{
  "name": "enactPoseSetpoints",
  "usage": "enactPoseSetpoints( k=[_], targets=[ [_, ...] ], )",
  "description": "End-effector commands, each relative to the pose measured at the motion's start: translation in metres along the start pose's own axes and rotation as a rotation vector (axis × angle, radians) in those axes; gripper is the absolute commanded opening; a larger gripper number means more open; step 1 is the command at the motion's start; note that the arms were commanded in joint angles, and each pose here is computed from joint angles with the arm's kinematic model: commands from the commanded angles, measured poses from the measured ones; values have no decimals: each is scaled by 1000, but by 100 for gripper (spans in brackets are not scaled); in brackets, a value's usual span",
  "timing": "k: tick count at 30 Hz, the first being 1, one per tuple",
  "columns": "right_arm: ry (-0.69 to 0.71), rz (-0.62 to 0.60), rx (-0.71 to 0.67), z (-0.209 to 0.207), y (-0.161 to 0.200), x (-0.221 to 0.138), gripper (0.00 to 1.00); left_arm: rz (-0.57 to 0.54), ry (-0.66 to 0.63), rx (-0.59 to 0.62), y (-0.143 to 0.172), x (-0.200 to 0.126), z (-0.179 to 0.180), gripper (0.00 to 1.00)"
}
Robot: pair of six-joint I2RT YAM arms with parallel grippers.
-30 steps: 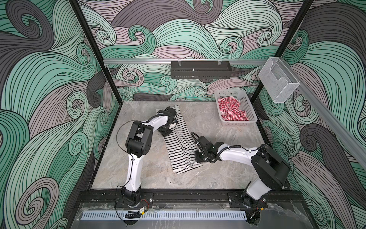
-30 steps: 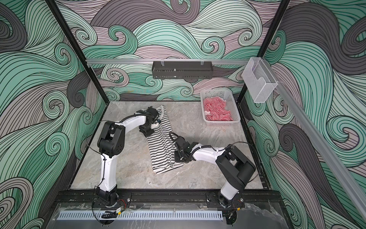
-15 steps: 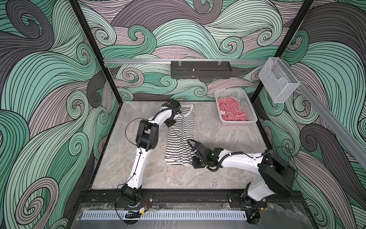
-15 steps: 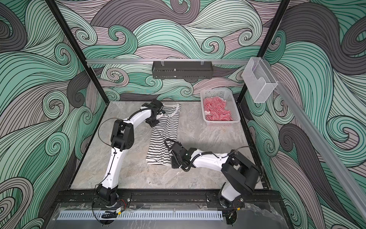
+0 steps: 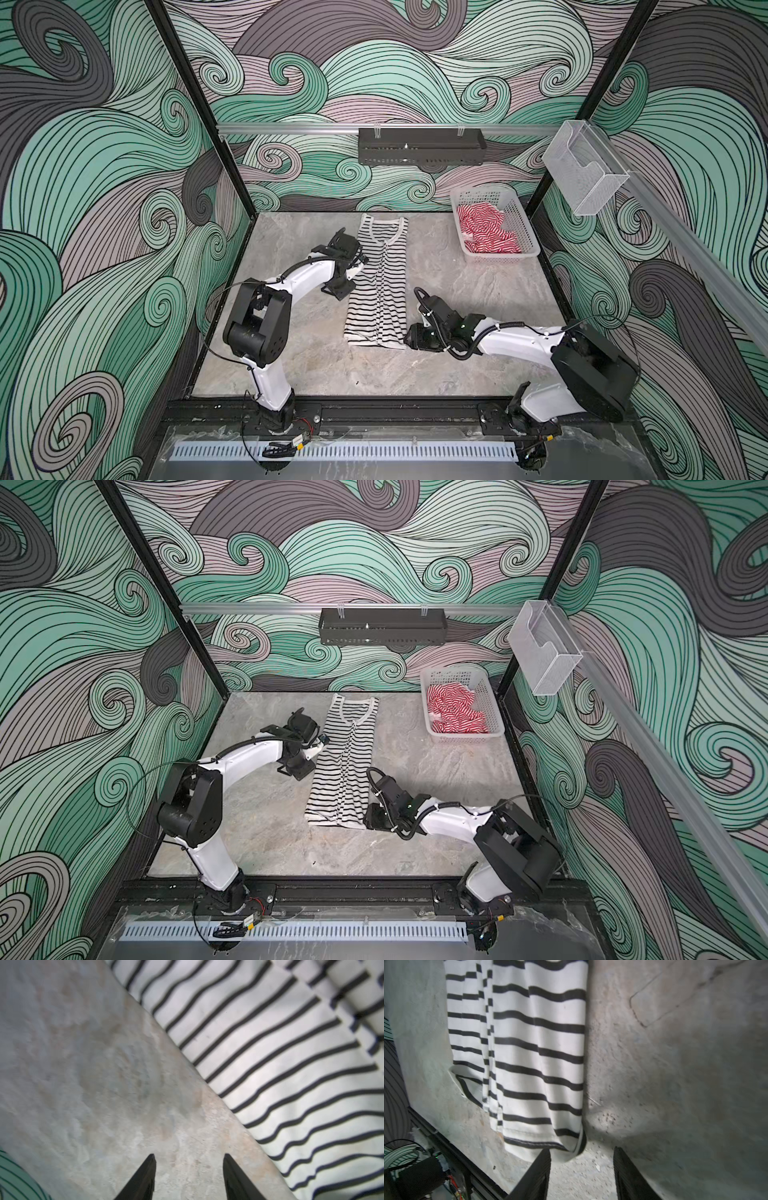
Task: Fold and stack tank tops
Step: Fold the tank top at the top-center of the table.
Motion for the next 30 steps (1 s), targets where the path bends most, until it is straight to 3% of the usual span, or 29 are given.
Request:
enactPoseSetpoints(
  k=[1, 5, 13, 18, 20, 30],
  targets=[
    [-59, 72, 71, 4, 10, 19, 53, -51, 26, 14, 6, 6, -21, 57],
    [-19, 125, 92, -6, 19, 29, 52, -59, 25, 29, 24, 12, -35, 58],
    [13, 163, 69, -11, 26, 22, 38, -128, 148, 94, 39, -6, -68, 58],
    [-7, 159, 63, -3, 23, 22, 10, -179, 193, 143, 41, -19, -85, 59],
    [-18, 153, 59, 1, 20, 21, 4, -185, 203, 161, 42, -22, -91, 60],
    [-14, 102, 30, 4, 3, -7, 0, -169, 219, 284, 52, -21, -114, 61]
  ],
)
Point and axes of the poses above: each gripper's point midway between its finger pads, its own x axis out along the fingers, its own z axis along the line the jaws close on, y = z × x, the point moved 1 cm from there along -x, back along the fingers, and after that the axes turned 6 degrees about x, right-handed, at the moved point
